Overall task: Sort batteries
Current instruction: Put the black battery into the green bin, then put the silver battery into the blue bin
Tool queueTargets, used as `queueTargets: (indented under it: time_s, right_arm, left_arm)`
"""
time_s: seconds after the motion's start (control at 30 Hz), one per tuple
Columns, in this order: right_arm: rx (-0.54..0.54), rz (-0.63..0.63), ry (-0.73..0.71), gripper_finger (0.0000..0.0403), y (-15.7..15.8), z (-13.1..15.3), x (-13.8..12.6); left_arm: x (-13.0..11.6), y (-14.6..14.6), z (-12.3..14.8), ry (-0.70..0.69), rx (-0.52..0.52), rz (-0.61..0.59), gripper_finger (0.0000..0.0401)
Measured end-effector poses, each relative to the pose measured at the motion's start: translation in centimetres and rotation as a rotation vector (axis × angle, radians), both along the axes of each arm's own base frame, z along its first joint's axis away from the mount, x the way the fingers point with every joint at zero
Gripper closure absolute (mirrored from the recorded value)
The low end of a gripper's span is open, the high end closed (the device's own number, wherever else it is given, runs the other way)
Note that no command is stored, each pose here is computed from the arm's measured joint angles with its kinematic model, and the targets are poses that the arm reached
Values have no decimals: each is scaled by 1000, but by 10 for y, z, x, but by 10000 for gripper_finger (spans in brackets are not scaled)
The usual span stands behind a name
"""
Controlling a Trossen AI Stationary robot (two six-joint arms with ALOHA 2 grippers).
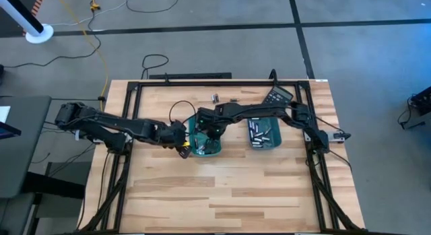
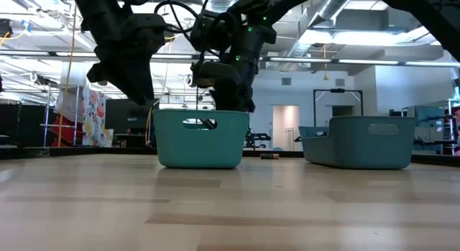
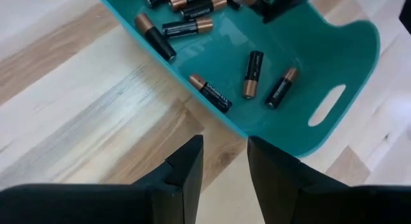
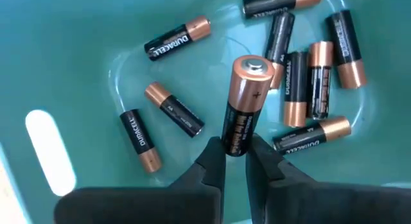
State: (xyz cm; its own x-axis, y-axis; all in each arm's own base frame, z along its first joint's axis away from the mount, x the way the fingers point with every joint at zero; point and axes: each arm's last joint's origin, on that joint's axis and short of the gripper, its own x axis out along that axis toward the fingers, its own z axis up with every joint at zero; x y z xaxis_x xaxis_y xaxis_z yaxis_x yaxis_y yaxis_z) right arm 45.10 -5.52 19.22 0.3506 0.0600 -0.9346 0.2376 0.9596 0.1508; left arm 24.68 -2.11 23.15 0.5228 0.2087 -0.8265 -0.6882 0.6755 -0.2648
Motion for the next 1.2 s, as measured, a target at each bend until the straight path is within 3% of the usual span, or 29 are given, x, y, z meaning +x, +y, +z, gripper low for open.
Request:
queueTargets:
  time_s: [0.37,0.67,0.93,1.07,1.2]
  right_arm:
    - [-21,57,-7,312,1,0,0]
    - [-23,57,-7,286,-1,3,-1]
    - [-50,40,-111,285,-13,71,-29]
    - [-81,77,-145,285,-14,112,-63]
    - [-95,63,-180,285,-13,132,-107]
  left_arm:
    - [-1,-8,1,-39,-4,96,282]
    - [-1,-9,1,-45,1,107,282]
    - [-1,-8,1,-48,17,117,282]
    - [-1,-8,1,-45,25,105,282]
    - [-1,-8,1,-32,54,62,282]
